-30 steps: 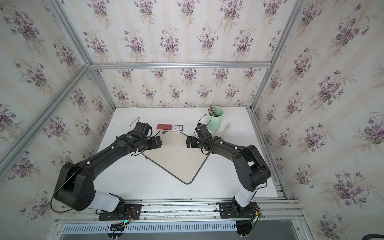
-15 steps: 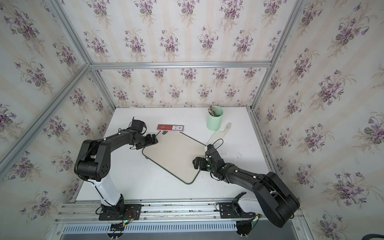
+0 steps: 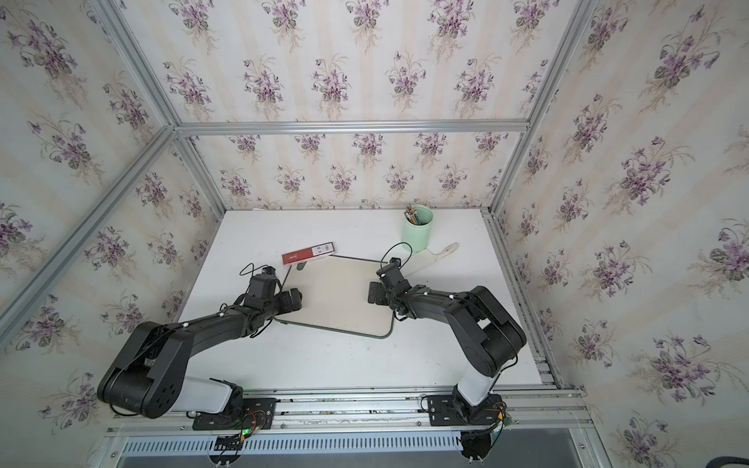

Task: Align the knife with the edge of the cutting board
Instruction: Adjust the work surface at the center of the board, then move the distractor to the center of the board.

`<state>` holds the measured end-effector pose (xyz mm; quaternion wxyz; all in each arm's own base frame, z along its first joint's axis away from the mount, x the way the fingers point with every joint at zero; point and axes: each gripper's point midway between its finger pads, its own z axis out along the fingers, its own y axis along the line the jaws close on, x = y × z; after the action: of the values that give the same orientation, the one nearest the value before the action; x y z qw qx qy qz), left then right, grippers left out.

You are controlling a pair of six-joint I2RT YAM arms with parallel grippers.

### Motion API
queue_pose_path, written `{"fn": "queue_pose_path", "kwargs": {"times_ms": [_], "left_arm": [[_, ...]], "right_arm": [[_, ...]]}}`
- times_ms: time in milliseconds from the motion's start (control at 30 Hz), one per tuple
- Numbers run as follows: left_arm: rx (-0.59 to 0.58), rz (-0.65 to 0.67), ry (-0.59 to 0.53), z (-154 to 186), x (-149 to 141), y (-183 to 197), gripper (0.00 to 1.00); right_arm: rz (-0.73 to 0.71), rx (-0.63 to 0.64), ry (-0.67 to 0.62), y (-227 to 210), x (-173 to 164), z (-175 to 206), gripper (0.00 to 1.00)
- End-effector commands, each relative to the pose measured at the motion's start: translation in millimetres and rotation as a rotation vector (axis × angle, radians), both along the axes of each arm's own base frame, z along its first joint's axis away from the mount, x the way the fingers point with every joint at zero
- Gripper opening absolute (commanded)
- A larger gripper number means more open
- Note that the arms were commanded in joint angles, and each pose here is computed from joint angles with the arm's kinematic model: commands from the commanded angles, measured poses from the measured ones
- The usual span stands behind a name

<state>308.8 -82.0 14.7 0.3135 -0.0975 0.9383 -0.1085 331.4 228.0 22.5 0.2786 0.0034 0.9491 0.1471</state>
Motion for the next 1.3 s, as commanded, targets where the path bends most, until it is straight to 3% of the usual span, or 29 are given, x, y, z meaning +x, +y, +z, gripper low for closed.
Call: {"fn": "queue_pose_path", "kwargs": {"times_ms": [0,200,567,667,833,1000,1267], "left_arm": [[-0.297,-0.082,0.420,-31,-100,-48,0.99],[-0.155,-0.062,0.390,-7,-82,-31,0.99],[-0.025,-0.028,0.306,39,-52,-14,0.99],[-0.049,-0.076,0.271,53,-41,-24,0.99],[-0.210,-0.275,0.198,73,-11,-76,1.00],[-0.184,-0.293,0.277,47,28,-92,0.99],[-0.092,-0.241,0.292,23,91,-95,0.99]], "right_arm": [[0.176,0.175,0.231,39,-49,-13,0.98],[0.142,0.148,0.191,24,-40,-2,0.99],[0.023,0.111,0.080,-34,2,35,1.00],[-0.015,0.123,0.066,-48,16,40,1.00],[-0.040,0.150,0.052,-58,30,47,1.00],[-0.032,0.166,0.035,-59,29,48,1.00],[-0.026,0.173,0.049,-60,22,37,1.00]]}}
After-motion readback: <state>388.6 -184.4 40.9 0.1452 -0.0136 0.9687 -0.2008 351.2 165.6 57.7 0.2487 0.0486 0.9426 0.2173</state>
